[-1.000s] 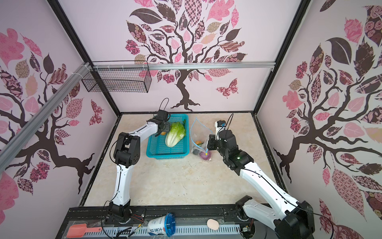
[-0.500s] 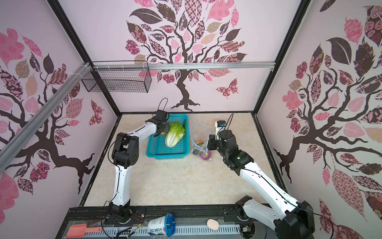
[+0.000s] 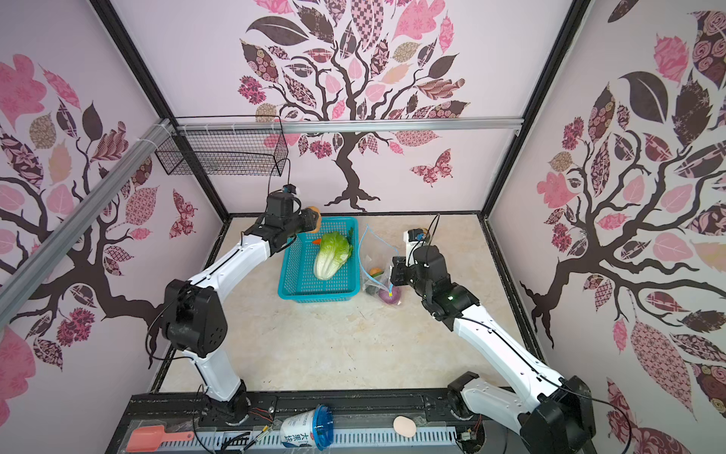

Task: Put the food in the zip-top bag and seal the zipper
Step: 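Close the left gripper on the yellow potato and lift it, then carry the potato over the bag and open the left gripper to drop it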

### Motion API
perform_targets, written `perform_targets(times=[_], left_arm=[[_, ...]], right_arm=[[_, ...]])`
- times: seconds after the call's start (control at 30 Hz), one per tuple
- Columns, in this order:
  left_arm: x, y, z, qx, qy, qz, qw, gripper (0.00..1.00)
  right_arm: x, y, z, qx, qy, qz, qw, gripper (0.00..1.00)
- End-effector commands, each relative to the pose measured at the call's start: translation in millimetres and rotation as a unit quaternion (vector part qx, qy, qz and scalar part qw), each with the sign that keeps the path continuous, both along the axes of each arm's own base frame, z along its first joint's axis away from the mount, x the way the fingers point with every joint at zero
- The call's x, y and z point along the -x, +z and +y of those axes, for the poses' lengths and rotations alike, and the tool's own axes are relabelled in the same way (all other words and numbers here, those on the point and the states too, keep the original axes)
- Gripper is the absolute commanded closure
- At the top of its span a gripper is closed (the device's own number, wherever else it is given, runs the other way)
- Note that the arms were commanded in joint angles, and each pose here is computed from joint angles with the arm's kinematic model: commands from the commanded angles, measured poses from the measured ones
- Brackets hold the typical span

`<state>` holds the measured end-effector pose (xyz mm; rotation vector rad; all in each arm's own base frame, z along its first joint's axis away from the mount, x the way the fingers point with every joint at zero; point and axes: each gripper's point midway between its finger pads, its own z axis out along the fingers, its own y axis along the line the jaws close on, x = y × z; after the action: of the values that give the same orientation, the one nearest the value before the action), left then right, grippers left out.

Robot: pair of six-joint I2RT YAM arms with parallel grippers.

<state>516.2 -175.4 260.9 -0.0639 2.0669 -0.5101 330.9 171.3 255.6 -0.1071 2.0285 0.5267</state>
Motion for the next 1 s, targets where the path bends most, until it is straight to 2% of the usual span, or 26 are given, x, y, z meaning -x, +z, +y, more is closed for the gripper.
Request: perform_targets(times=[0.0,0.23,0.5,0.6,0.73,0.97], left_arm=[[20,26,-26,0.083,-0.055,-0.027,0.995,0.63],[77,84,-69,0.161,-0.167,-0.085,0.969,0.63],[135,122,-118,0.16,-0.256,-0.143,0.942,0.63],[150,119,-136,0.144,-0.271,-0.151,0.94,0.63],[164,96,-162,0.123,-0.276,-0.143,0.943,0.63],[173,42,-184,0.073,-0.241,-0.11,0.962,0.64]], right_arm=[[-5,22,11,-0.023,0.02,-0.012,0.999,1.0],[-9,17,20,-0.027,0.034,0.002,0.999,1.0],[-7,18,18,-0.031,0.033,0.0,0.999,1.0],[-7,19,16,-0.03,0.027,-0.004,0.999,1.0],[-6,25,10,-0.036,0.014,-0.018,0.999,1.0],[-2,32,9,-0.042,0.014,-0.025,0.999,1.0]])
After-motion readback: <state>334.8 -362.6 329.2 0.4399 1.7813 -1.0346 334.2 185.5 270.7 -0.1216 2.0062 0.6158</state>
